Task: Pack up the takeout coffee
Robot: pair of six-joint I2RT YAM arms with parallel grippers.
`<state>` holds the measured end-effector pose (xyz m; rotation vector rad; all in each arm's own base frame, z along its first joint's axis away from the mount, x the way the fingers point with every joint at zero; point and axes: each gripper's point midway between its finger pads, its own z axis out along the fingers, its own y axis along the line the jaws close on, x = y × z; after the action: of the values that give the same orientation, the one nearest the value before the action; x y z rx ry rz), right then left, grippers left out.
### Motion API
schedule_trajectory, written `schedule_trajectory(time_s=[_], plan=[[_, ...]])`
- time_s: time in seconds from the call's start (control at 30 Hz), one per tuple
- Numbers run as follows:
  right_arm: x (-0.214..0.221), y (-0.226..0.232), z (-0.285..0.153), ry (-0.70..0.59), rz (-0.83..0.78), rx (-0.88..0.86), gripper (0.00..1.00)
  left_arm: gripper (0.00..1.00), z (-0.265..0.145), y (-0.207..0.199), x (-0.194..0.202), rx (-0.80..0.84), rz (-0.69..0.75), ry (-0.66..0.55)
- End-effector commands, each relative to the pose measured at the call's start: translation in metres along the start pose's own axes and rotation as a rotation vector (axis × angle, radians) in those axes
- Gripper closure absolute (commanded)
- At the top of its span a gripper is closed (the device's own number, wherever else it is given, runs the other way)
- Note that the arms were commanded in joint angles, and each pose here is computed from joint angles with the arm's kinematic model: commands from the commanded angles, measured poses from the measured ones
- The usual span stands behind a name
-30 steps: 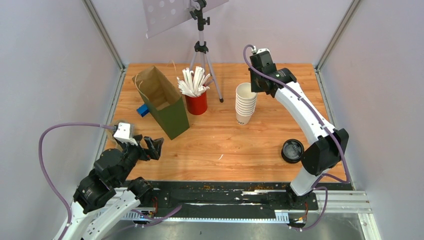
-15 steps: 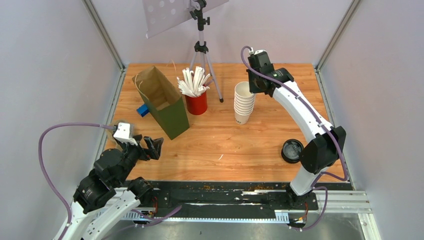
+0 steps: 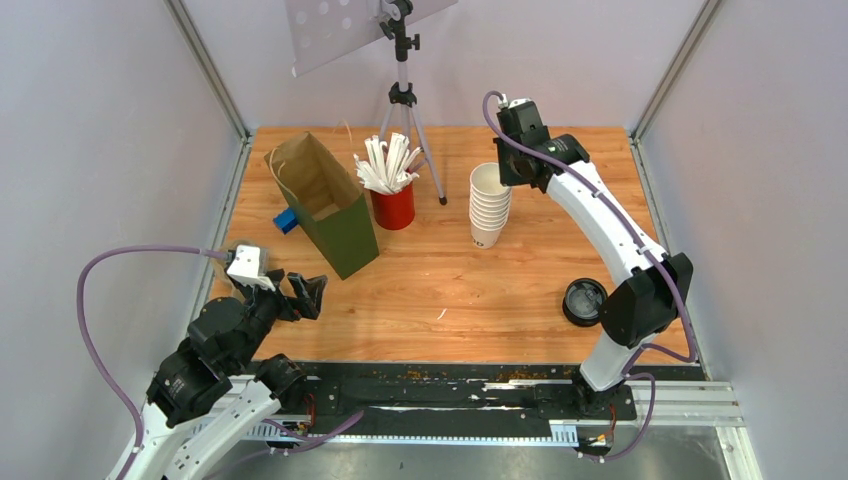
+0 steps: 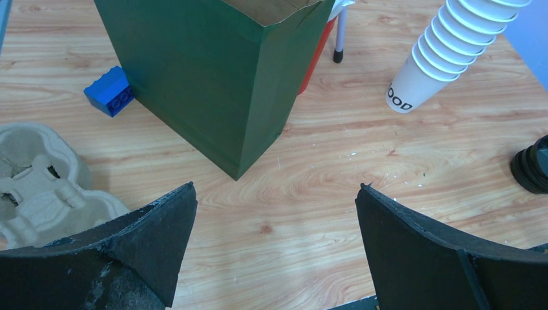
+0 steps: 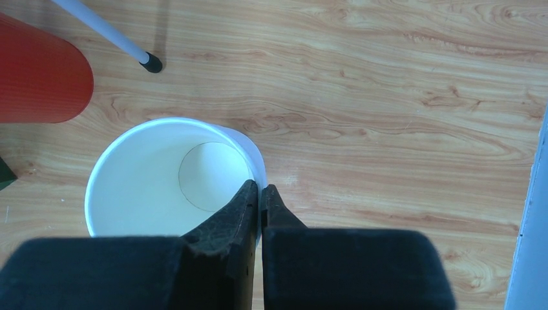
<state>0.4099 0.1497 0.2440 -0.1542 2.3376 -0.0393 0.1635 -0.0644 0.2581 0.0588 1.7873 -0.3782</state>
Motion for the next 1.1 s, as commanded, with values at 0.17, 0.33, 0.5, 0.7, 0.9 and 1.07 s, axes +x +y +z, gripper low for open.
schedule_trajectory(time_s=[0.17, 0.33, 0.5, 0.7, 0.9, 1.07], plan=[[-0.048, -0.006, -0.049, -0.160, 0.037, -0.040, 1.00, 0.00, 0.003, -0.002, -0.005, 0.000, -0.018, -0.017], [-0.058, -0.005, -0.063, -0.194, 0.050, -0.069, 0.98, 0.00, 0.003, -0.005, -0.005, 0.013, -0.014, -0.017], [-0.067, -0.001, -0.084, -0.222, 0.070, -0.125, 1.00, 0.00, 0.003, -0.004, -0.005, 0.011, -0.017, -0.020], [-0.086, 0.012, -0.135, -0.310, 0.094, -0.279, 1.00, 0.00, 0.002, -0.003, -0.006, 0.011, -0.019, -0.025], [-0.056, 0.044, -0.169, -0.279, 0.106, -0.489, 1.00, 0.00, 0.001, -0.003, -0.006, 0.008, -0.022, -0.027], [-0.008, 0.083, -0.182, -0.260, 0.059, -0.631, 1.00, 0.00, 0.001, -0.003, -0.007, 0.013, -0.023, -0.032]])
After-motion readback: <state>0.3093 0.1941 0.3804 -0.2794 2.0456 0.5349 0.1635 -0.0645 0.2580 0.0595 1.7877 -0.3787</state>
